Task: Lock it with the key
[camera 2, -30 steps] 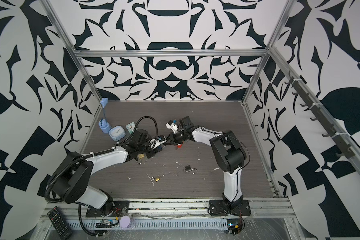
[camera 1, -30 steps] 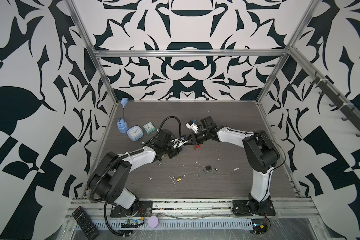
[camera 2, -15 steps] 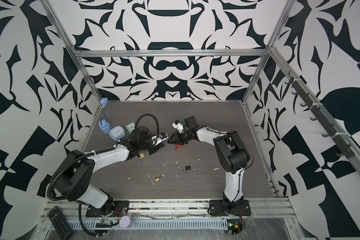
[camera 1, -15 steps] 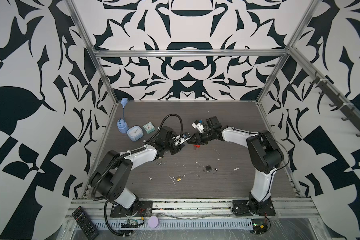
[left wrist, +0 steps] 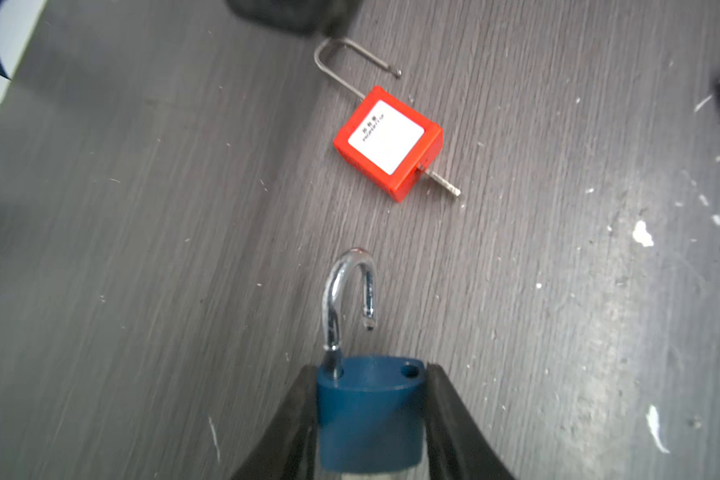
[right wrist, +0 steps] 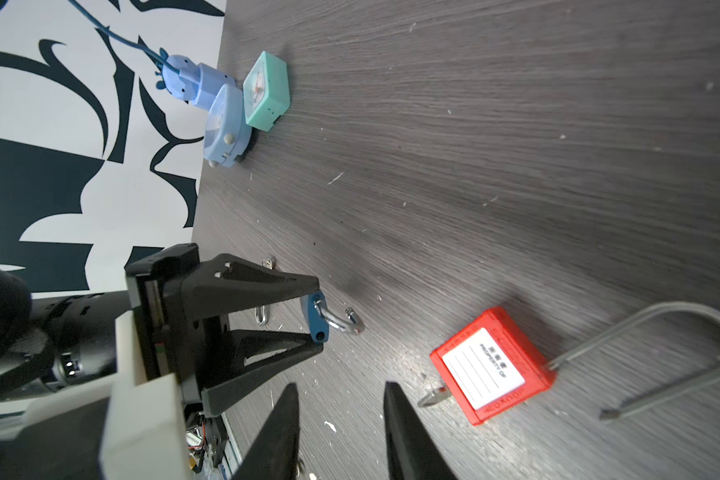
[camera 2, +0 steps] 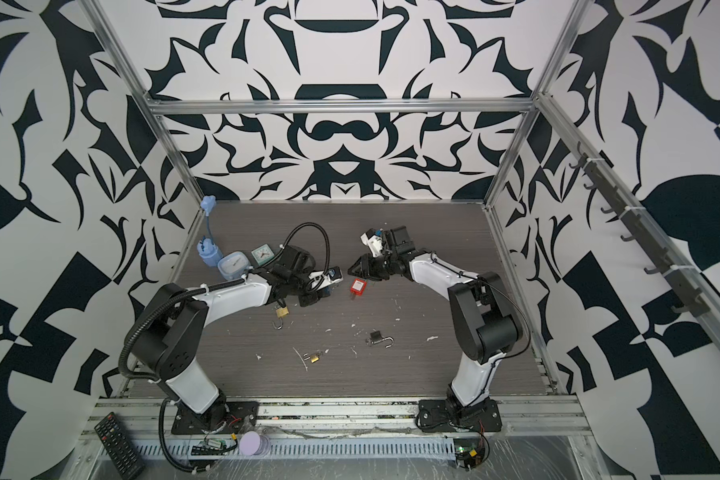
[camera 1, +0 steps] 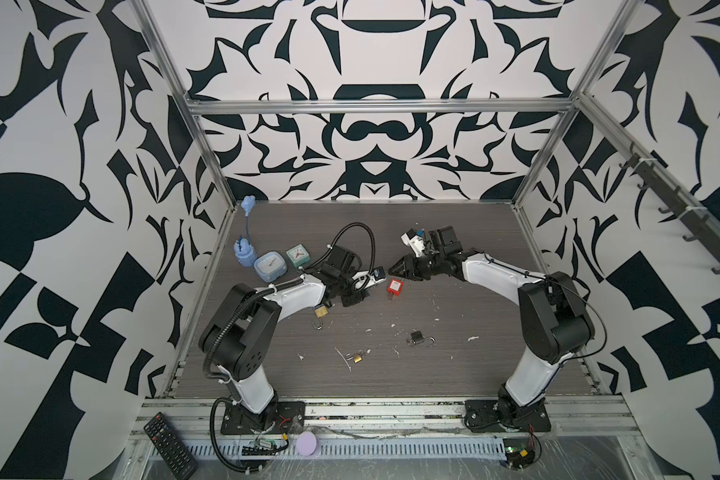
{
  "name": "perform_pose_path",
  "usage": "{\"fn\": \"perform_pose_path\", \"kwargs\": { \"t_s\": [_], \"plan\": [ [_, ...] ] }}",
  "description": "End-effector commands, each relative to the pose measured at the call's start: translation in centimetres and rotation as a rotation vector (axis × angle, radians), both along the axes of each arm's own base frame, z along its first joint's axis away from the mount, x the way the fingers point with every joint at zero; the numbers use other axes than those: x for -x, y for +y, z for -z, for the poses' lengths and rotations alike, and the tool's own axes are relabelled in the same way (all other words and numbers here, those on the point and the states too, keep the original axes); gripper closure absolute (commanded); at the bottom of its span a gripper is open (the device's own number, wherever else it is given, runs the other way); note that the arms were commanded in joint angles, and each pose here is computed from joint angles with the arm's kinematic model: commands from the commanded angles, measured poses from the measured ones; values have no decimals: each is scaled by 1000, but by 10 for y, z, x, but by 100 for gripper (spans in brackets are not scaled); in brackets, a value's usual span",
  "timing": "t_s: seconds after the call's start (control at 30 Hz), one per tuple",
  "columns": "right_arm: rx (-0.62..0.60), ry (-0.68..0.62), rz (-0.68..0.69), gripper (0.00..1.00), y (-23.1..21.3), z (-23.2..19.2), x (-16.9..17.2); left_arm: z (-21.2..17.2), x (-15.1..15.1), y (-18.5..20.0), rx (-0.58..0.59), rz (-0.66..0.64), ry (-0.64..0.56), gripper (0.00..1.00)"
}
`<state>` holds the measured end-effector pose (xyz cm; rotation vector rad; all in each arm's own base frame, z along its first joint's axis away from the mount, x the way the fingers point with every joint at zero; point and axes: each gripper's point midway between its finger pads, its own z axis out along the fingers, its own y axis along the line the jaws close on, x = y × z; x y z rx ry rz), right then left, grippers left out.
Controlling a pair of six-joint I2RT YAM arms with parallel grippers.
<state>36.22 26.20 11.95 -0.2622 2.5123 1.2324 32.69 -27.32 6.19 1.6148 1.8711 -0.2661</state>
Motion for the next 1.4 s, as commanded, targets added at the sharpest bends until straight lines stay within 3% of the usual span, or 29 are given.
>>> {"fn": "perform_pose_path", "kwargs": {
  "t_s": [0.0, 0.27, 0.4, 0.6, 0.67, 0.73, 0.97, 1.17, 1.37],
  "plan": [
    [8, -36, 58, 64, -13, -8, -9, 9, -1, 2, -69, 29, 25, 80],
    [17, -42, 79, 64, -22, -5, -11, 29, -15, 9, -183, 15, 30, 76],
    [18, -44, 82, 63, -23, -6, -11, 33, -16, 7, -187, 10, 58, 74],
    [20, -56, 82, 61, -24, -8, -10, 30, -8, 3, -157, 11, 131, 57],
    [18, -63, 82, 60, -24, -10, -9, 29, -7, 5, -155, 10, 165, 55],
    [18, -70, 79, 60, -24, -13, -8, 27, -8, 7, -153, 0, 188, 44],
    [20, -88, 76, 59, -26, -16, -5, 18, -9, 14, -162, -8, 194, 42],
    [13, -94, 80, 59, -28, -17, -3, 20, 8, 24, -202, 34, 253, 41],
    [5, -89, 76, 59, -26, -15, -3, 22, 0, 24, -194, 8, 245, 40]
  ]
}}
